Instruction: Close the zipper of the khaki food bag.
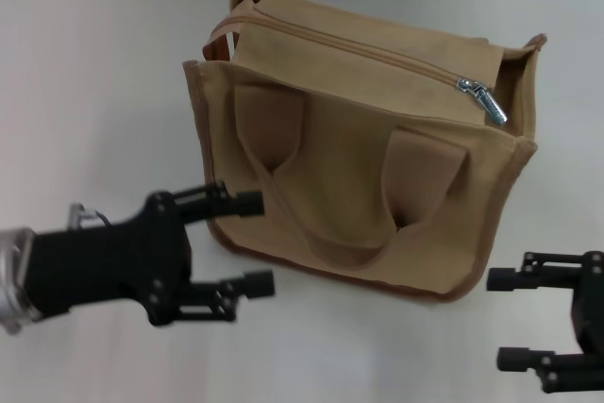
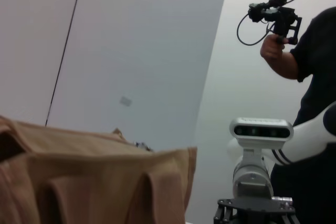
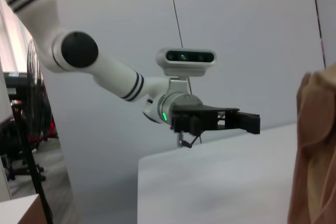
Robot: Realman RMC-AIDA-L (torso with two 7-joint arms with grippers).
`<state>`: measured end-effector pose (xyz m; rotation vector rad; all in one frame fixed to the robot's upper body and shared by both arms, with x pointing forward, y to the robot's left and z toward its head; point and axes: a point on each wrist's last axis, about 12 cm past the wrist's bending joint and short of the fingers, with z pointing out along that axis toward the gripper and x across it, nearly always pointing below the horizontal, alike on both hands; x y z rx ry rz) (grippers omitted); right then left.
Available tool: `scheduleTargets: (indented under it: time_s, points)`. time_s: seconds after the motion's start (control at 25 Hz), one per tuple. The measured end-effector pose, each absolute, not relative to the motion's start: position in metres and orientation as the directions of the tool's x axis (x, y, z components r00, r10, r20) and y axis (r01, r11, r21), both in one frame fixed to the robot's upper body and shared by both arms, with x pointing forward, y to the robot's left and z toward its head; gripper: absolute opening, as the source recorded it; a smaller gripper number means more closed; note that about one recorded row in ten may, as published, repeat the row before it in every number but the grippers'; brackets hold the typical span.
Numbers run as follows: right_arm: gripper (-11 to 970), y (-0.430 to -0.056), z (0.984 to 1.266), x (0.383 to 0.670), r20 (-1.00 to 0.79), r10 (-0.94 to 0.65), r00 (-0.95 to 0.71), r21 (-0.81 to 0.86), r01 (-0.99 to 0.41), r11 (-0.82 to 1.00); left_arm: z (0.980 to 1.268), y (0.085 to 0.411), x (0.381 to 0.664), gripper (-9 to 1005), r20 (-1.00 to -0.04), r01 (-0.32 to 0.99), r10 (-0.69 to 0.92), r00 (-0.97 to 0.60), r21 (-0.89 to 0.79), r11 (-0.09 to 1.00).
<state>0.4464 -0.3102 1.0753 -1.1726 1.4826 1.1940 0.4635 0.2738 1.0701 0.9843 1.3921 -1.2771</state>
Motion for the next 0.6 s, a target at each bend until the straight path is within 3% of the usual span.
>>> scheduleTargets:
  time_s: [0.16, 0.28, 0.6]
  points:
    - [711, -0.304, 1.070, 0.447, -0.974, -0.152, -0.167, 0.153, -0.983, 0.103, 1.061, 0.269, 0.457, 837, -0.981, 0.972, -0.029, -0.193, -0.195, 0.131]
    - [711, -0.296, 1.060, 0.446, -0.973, -0.162, -0.164, 0.146, -0.982, 0.118, 1.037, 0.257, 0.447, 837, -0.971, 0.967, 0.070, -0.227, -0.216, 0.133]
    - [711, -0.289, 1.053, 0.447, -0.968, -0.178, -0.179, 0.160, -0.980, 0.115, 1.028, 0.252, 0.443, 837, -0.967, 0.969, 0.113, -0.230, -0.217, 0.114]
